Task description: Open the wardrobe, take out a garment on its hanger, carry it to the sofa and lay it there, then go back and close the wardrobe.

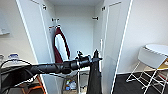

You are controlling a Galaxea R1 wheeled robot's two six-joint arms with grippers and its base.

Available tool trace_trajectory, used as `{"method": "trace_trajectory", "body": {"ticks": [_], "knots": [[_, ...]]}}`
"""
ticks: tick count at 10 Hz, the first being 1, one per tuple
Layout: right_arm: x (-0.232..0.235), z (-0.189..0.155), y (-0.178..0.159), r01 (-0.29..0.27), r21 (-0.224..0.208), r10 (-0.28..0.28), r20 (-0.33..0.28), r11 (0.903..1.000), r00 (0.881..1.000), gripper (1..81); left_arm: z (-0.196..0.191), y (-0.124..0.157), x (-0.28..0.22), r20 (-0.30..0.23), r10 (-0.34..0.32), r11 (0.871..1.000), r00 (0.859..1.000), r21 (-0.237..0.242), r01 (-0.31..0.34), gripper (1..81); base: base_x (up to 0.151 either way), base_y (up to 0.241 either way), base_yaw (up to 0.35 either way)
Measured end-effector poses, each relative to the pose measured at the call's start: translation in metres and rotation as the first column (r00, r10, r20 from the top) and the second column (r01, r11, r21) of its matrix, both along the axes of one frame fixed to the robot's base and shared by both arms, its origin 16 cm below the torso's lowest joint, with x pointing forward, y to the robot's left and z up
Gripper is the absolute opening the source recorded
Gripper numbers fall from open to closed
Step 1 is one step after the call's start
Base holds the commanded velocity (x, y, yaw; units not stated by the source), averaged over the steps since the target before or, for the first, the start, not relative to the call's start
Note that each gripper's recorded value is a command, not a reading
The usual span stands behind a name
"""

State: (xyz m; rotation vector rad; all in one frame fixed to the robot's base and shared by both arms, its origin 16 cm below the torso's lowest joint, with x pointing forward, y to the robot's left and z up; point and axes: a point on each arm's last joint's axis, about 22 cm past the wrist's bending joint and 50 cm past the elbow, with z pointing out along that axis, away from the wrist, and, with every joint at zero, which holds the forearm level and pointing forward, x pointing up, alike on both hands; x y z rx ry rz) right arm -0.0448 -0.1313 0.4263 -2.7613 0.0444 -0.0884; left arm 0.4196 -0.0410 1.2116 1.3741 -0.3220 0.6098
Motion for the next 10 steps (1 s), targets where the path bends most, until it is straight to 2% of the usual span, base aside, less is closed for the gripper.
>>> {"method": "trace_trajectory", "body": {"ticks": [7, 10], "knots": [[-0.003, 0.0, 0.0, -0.001, 0.0, 0.001, -0.003, 1.0, 1.0, 81.1, 0.001, -0.002, -0.001, 0.0, -0.005, 1.0, 1.0, -0.001, 0.005, 1.0, 0.0, 0.0, -0.331], [-0.003, 0.0, 0.0, -0.002, 0.0, 0.002, -0.002, 1.0, 1.0, 81.1, 0.013, -0.003, -0.001, 0.01, -0.012, 1.0, 1.0, -0.005, 0.012, 1.0, 0.0, 0.0, -0.335]]}}
